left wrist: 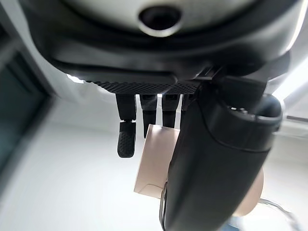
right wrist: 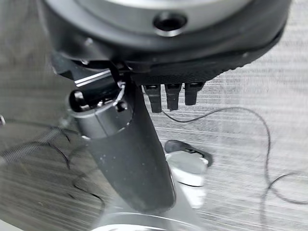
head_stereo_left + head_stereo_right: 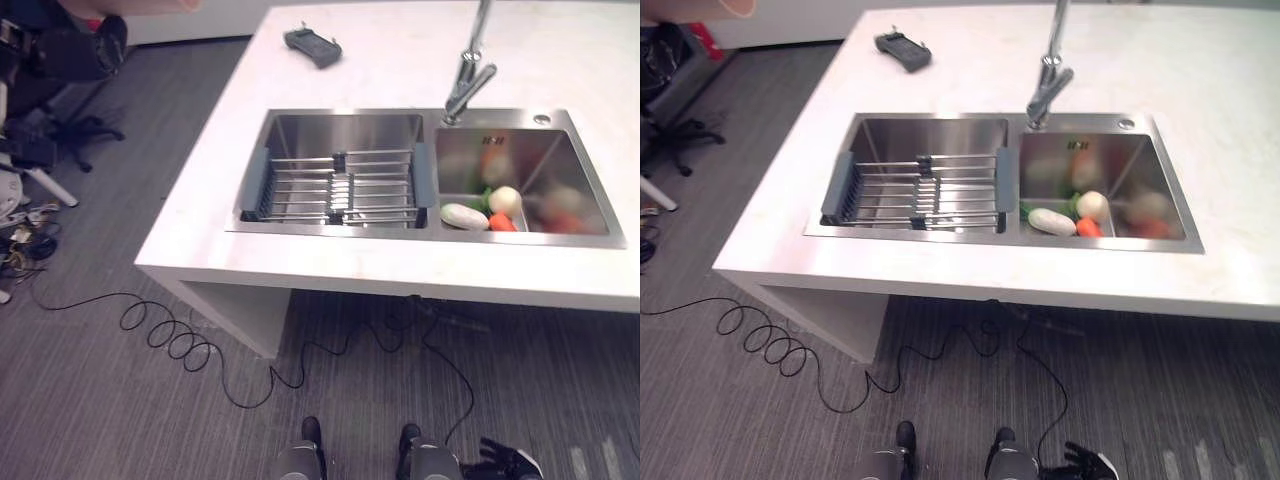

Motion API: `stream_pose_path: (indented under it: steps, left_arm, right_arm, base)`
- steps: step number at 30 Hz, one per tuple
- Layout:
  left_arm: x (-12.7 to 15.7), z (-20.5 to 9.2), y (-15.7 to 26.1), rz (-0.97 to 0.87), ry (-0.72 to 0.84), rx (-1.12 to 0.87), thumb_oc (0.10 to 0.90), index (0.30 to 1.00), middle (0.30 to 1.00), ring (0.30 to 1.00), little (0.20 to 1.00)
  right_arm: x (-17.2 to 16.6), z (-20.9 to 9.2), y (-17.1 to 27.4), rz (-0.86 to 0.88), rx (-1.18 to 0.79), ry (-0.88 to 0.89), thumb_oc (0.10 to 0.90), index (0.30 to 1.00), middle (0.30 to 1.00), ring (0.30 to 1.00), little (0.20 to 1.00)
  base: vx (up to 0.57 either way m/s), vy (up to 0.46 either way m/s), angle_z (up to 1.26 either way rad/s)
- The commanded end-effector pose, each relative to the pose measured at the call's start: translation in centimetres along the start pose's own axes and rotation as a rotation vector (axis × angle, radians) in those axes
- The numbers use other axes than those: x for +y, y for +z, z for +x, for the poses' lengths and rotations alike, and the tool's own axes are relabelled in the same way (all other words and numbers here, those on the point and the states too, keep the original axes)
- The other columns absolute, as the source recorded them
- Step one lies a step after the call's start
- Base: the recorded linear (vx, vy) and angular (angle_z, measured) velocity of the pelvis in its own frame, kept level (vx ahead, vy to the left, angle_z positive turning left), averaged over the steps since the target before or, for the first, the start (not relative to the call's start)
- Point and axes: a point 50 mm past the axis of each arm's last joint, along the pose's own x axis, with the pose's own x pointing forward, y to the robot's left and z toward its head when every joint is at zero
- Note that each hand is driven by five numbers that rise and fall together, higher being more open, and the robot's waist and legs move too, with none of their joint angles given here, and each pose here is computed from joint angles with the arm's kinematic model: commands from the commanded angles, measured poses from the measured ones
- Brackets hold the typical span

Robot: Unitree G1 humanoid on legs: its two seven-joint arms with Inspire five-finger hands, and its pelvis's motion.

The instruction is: Place the dishes in the dishwasher.

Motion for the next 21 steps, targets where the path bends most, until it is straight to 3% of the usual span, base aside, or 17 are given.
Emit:
stream_pose_path:
  steps: [1,4,7,16,21]
  left_arm:
    - [8.3,1.2,0.8,-0.071,0.336,-0.045,0.4,0.3,0.3,0.3,0.3]
    - [6.6,-1.8,-0.4,-0.079,0.405,-0.031,0.4,0.3,0.3,0.3,0.3]
    - [6.5,-4.1,-1.8,-0.101,0.454,0.019,0.4,0.3,0.3,0.3,0.3]
    - [5.8,-5.4,-1.6,-0.107,0.408,0.001,0.4,0.3,0.3,0.3,0.3]
    - [3.0,-5.3,0.1,-0.164,0.265,-0.05,0.4,0.3,0.3,0.3,0.3]
  right_arm:
    - [-1.9,-0.7,-1.7,0.09,0.048,-0.1,0.8,0.9,0.9,0.9,0.9]
    - [-1.8,-0.7,-2.2,0.18,0.073,-0.146,0.8,0.9,0.9,0.9,0.9]
    - [-1.9,-0.8,-2.3,0.162,0.064,-0.146,0.8,0.9,0.9,0.9,0.9]
    - [-3.9,-1.6,-3.6,0.229,0.109,-0.237,0.8,0.9,0.9,0.9,0.9]
    - [-1.7,-1.0,-3.2,0.258,0.098,-0.141,0.8,0.9,0.9,0.9,0.9]
  base:
    - [-0.23,0.039,2.13]
    - [-0.26,0.149,1.6]
    - [-0.26,0.283,0.88]
    - [-0.12,0.362,0.98]
    - [0.02,0.275,0.59]
